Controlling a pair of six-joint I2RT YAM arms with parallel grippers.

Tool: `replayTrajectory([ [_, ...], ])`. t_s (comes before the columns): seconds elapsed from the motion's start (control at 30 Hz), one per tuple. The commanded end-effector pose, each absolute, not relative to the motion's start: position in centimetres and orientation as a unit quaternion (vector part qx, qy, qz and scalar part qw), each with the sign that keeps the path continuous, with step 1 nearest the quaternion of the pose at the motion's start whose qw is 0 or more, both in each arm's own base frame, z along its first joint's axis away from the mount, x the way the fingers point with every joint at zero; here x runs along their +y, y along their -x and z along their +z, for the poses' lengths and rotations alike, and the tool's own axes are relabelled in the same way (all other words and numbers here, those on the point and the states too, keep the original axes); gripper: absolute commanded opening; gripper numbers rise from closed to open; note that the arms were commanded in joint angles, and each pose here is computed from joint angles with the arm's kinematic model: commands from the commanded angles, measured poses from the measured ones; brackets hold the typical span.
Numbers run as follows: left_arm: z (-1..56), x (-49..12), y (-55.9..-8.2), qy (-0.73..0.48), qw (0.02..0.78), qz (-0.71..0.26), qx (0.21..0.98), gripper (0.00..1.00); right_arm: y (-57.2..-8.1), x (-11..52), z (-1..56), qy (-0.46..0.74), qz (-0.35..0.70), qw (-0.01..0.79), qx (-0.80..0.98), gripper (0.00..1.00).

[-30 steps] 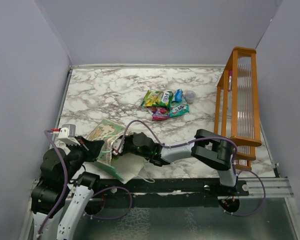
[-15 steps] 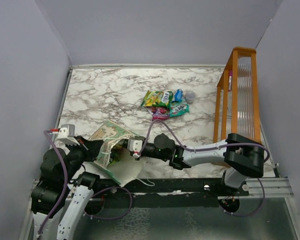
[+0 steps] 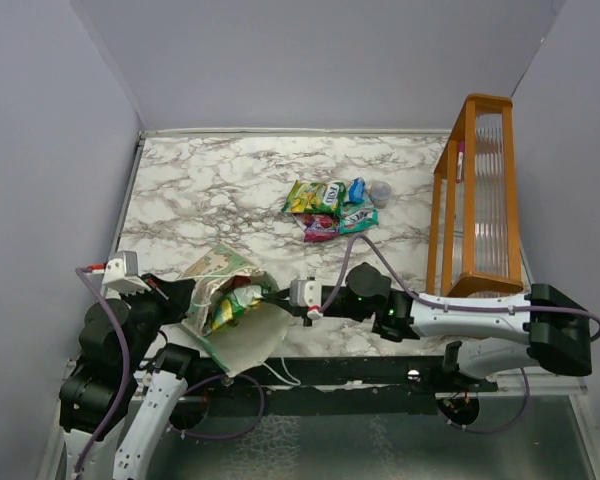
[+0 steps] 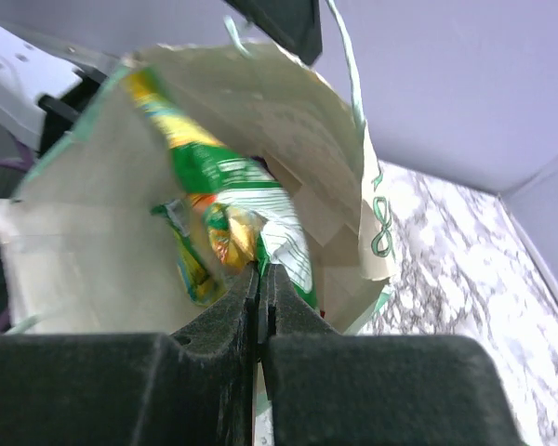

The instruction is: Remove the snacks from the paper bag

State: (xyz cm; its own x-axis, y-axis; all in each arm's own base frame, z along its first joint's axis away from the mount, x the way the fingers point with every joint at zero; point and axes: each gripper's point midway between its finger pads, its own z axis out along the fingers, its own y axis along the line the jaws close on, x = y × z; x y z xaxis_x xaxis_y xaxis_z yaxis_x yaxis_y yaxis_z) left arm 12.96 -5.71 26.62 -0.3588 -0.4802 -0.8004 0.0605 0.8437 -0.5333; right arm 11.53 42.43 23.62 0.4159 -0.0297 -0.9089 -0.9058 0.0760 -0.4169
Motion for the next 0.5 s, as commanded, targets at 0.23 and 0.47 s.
replayTrajectory([
  [0.23,27.0,-4.6,-12.9,0.159,0.566,-0.232,0.775,0.0,-8.0,37.8,31.7,0.565,0.399,0.645,0.325,0.01],
  [0.47,26.9,-4.4,-12.9,0.163,0.565,-0.229,0.776,0.0,-10.5,35.0,39.3,0.473,0.365,0.728,0.337,0.01],
])
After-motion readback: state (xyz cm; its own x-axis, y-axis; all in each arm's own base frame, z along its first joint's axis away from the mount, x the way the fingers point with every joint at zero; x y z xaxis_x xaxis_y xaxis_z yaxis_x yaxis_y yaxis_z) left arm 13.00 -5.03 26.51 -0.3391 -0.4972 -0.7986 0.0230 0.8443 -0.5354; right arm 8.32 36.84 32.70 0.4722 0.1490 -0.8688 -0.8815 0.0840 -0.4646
